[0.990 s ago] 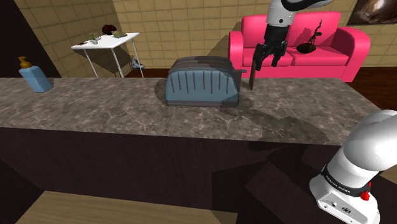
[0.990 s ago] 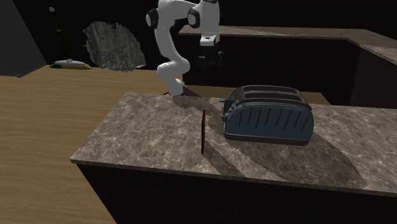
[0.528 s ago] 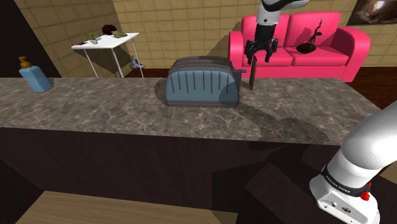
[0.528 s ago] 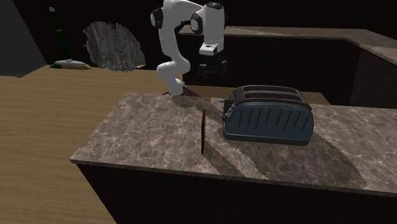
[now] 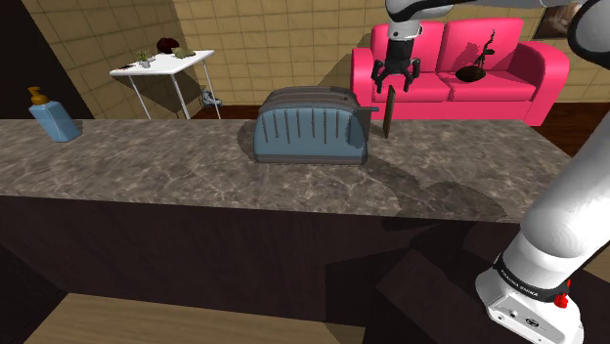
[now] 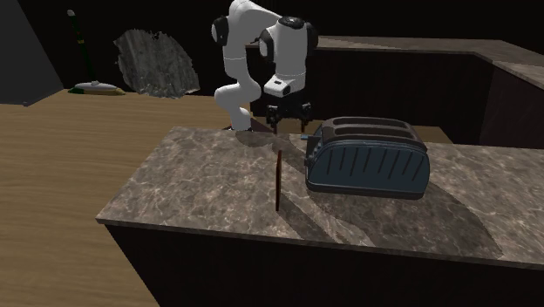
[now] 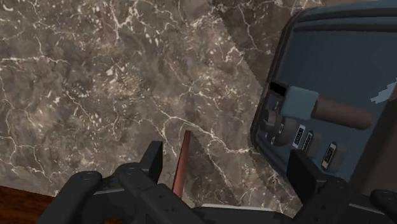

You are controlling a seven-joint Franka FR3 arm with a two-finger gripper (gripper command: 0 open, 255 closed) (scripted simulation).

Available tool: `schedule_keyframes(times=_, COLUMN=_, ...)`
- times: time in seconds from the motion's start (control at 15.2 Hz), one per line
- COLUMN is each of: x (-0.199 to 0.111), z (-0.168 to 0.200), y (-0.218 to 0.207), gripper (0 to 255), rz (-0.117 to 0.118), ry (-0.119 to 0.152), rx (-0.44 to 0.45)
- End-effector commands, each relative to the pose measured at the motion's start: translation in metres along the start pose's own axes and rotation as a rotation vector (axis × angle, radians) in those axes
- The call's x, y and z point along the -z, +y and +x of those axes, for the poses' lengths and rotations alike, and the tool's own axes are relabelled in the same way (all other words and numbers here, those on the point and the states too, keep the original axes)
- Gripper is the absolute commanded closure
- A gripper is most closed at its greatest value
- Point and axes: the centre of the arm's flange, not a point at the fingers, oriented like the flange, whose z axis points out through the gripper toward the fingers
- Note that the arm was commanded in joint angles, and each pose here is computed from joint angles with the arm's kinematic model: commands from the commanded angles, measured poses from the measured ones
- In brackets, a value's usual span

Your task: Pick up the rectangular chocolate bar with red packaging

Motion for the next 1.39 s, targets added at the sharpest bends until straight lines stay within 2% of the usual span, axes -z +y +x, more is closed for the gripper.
schedule_keyframes(times=0.0, x=-0.005, z=0.025, y=0.011, gripper=0, rz=-0.005, ry=-0.007, rx=-0.058)
schedule_keyframes(times=0.33, x=-0.015, z=0.078, y=0.036, gripper=0, rz=-0.014, ry=-0.023, rx=-0.183)
schedule_keyframes(times=0.79, x=-0.055, z=0.079, y=0.037, gripper=0, rz=-0.014, ry=-0.023, rx=-0.183)
schedule_keyframes(times=0.92, x=-0.055, z=0.079, y=0.037, gripper=0, rz=-0.014, ry=-0.023, rx=-0.183)
schedule_keyframes(times=0.99, x=-0.055, z=0.079, y=0.038, gripper=255, rz=-0.014, ry=-0.023, rx=-0.183)
schedule_keyframes(times=1.32, x=-0.055, z=0.079, y=0.037, gripper=255, rz=-0.014, ry=-0.023, rx=-0.183)
